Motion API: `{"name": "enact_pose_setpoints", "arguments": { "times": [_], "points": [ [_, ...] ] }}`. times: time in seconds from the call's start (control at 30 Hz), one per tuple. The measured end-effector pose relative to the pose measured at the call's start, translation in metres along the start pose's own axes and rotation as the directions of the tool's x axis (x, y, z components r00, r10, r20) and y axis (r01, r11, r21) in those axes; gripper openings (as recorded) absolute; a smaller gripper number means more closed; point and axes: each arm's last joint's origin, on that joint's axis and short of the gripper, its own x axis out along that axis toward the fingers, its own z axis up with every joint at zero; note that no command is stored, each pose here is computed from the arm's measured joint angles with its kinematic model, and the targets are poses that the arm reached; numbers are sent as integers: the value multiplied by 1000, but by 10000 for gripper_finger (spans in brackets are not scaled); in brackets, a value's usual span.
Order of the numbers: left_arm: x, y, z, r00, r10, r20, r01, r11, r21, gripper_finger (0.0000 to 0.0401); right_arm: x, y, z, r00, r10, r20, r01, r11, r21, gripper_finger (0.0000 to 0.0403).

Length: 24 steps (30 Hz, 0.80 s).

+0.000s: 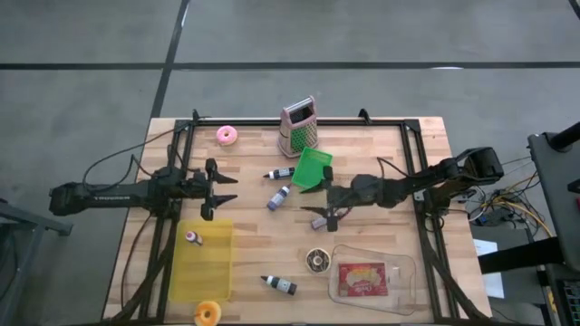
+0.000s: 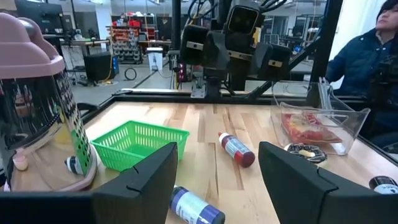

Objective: Pick & Place Food Item
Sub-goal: Put the red ink bottle into the yellow bin

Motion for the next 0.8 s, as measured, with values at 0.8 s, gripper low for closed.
{"name": "enact_pose_setpoints", "arguments": {
  "times": [0.8],
  "points": [
    [-2,0,-3,999,12,-30,-12,1000,11,229,-90,-5,-10,992,-92,-84,96,994,50,203]
  ]
}}
